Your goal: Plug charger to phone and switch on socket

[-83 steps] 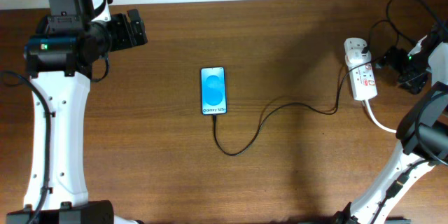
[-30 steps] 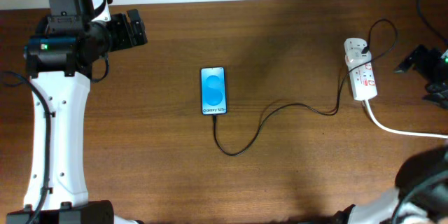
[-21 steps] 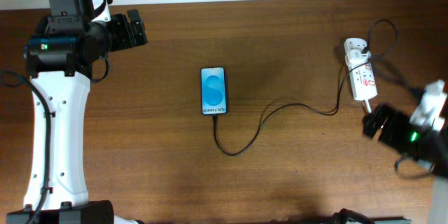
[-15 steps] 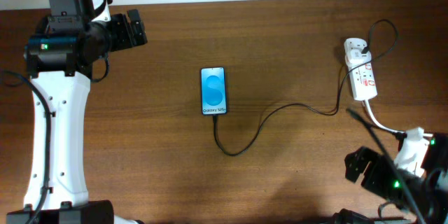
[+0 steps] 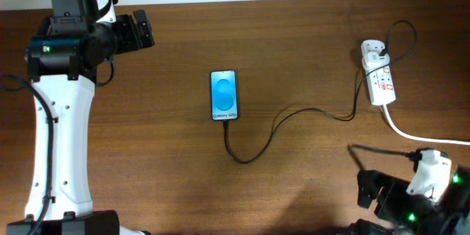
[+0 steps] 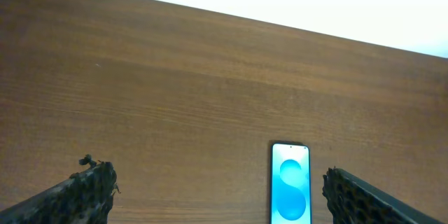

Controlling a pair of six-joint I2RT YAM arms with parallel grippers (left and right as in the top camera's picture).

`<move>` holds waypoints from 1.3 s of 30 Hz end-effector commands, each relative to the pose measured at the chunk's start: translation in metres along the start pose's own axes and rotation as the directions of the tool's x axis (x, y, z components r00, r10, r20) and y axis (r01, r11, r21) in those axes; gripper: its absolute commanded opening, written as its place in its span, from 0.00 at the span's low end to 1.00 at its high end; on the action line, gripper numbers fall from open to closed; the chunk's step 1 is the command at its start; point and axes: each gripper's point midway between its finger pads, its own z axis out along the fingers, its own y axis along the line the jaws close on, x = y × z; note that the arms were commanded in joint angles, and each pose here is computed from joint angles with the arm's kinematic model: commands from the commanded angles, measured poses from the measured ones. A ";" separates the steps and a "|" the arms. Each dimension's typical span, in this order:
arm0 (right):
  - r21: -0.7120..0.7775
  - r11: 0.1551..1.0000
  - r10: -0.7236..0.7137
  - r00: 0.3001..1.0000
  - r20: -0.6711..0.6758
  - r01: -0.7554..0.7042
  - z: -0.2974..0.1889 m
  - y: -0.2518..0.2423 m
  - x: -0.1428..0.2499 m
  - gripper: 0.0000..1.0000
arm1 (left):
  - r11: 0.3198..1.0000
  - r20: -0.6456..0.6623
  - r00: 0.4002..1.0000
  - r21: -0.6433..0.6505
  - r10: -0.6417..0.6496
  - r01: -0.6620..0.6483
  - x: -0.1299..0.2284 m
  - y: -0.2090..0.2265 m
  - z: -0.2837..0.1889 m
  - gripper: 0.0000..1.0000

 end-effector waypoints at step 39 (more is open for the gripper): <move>-0.059 0.820 -0.268 0.473 0.840 0.569 0.130 0.054 -0.041 0.98 | 1.000 -0.005 1.000 -0.010 0.010 -0.010 0.001 0.003 0.002 0.99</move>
